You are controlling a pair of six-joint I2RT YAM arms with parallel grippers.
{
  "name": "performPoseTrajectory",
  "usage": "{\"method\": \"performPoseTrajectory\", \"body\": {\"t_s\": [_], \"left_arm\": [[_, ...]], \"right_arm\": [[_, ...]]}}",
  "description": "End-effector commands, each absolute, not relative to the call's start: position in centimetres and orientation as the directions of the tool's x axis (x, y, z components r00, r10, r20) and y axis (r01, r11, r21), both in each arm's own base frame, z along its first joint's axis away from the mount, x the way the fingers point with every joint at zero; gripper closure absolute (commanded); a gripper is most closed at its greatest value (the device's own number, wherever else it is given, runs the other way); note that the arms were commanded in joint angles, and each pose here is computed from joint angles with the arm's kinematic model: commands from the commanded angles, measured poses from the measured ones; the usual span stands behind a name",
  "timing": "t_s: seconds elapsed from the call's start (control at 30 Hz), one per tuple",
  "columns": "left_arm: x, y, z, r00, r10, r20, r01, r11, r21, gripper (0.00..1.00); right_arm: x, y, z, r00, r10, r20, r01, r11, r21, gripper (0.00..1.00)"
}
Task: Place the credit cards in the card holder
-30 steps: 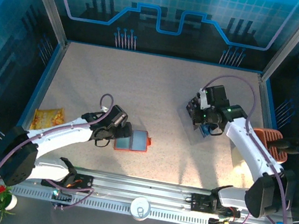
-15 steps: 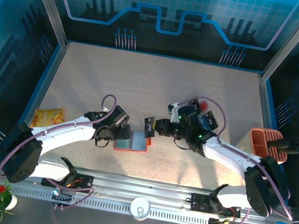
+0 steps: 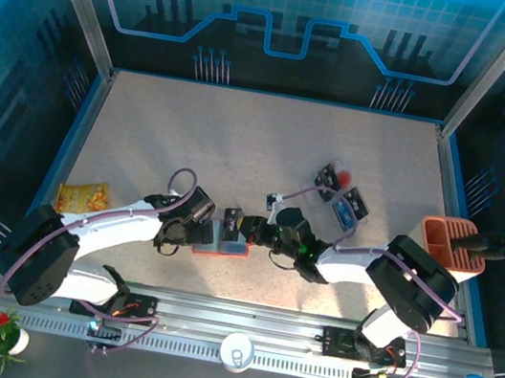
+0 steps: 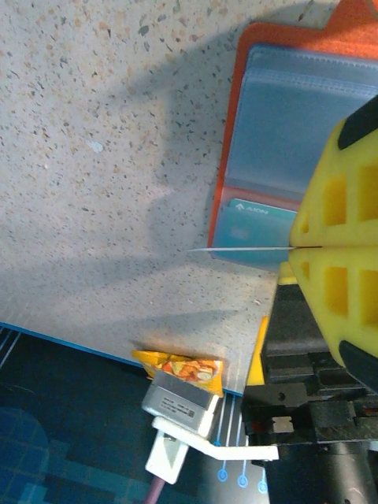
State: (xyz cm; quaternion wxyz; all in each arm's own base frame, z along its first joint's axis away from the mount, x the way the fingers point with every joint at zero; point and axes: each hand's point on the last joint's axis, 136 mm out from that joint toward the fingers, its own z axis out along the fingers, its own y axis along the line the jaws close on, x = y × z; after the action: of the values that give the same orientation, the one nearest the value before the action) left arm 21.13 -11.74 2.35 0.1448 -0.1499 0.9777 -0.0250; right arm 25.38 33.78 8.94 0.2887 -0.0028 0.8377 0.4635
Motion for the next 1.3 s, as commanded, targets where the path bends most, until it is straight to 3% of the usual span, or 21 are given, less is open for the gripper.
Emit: {"method": "performPoseTrajectory", "body": {"t_s": [0.0, 1.27], "left_arm": [[20.2, -10.8, 1.4, -0.914, -0.316, -0.256, -0.315, 0.948, -0.047, 0.01], [19.5, -10.2, 0.4, -0.916, -0.320, -0.243, -0.326, 0.945, -0.017, 0.01]], "right_arm": [[26.0, 34.1, 9.3, -0.801, 0.327, -0.502, -0.272, 0.549, 0.790, 1.00], [25.0, 35.7, 5.0, -0.858, 0.280, -0.431, -0.220, 0.559, 0.800, 1.00]]}}
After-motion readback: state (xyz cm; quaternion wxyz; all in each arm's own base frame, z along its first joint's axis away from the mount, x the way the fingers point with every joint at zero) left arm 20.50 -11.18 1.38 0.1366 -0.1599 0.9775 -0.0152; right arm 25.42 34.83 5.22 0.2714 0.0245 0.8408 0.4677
